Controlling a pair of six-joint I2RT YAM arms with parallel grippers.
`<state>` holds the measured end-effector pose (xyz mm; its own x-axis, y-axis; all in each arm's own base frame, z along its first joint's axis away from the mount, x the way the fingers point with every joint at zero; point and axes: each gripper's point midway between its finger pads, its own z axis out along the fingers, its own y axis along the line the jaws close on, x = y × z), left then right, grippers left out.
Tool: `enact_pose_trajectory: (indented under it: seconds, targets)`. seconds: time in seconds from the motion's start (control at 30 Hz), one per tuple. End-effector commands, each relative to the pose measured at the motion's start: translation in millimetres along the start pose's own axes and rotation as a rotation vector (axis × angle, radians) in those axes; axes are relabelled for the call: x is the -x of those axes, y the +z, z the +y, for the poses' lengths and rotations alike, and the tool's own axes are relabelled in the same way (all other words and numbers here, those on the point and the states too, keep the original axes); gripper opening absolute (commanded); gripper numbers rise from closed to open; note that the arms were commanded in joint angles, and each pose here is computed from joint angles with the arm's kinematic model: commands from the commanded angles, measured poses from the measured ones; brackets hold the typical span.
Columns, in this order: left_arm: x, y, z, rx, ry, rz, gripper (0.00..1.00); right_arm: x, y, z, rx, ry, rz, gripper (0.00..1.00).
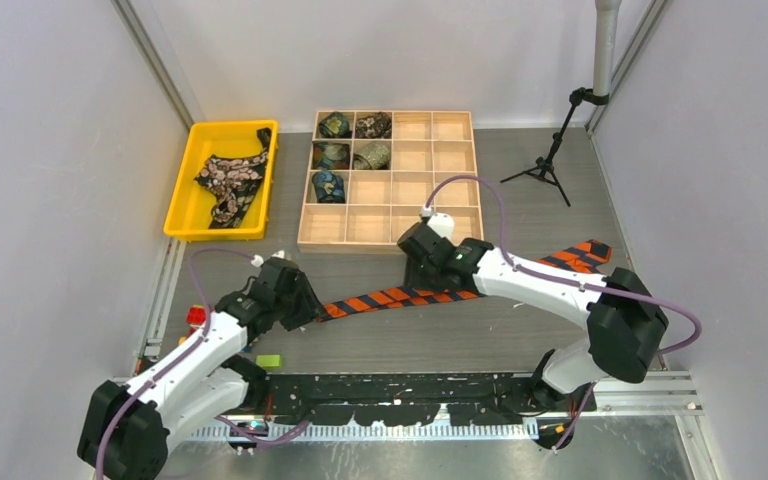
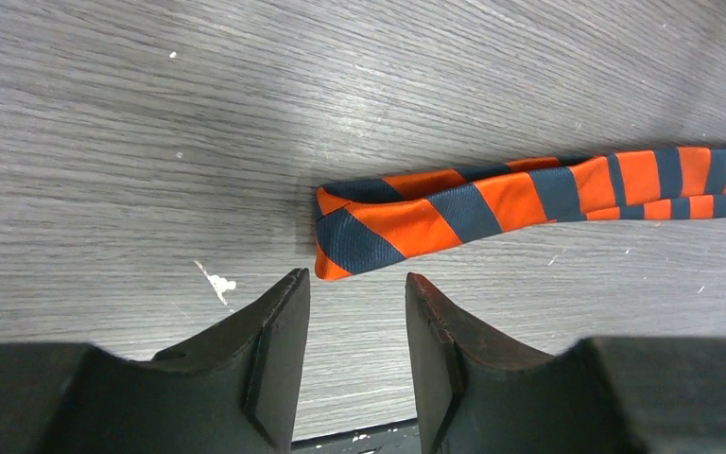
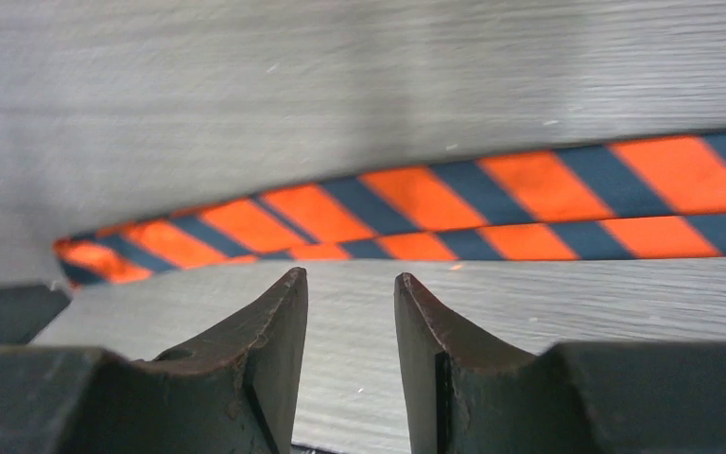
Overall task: Roll the ties
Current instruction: Flatten out the tie at the center of the board.
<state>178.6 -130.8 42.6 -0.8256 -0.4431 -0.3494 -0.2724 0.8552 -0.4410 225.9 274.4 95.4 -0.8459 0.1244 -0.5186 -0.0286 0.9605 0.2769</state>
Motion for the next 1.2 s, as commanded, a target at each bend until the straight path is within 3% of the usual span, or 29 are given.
enact_pose_trajectory:
  seconds: [0.0,0.2,0.53,0.77,1.17]
  targets:
    - [10.3,-16.6,-16.2,-0.059,0.05,-0.021,0.42,29.0,-3.3,-41.6,-0.115,0.107,-0.054,0.43]
    - [29.6,-37.6,-56.6,-0.187,0.199,-0.04,0.43,44.6,-8.3,-82.2,-0.244,0.184,-0.078,0.37]
    - [18.1,-0.7,-158.9,-0.314,0.441,0.175,0.41,-6.3,-25.2,-149.7,-0.336,0.355,-0.101,0.26]
    - [8.8,46.1,-218.6,-0.316,0.526,0.273,0.37,-30.9,-18.3,-151.3,-0.265,0.405,-0.066,0.24]
    - [-9.4,115.8,-253.3,-0.21,0.575,0.337,0.33,-41.3,13.7,-139.6,-0.303,0.395,0.036,0.24]
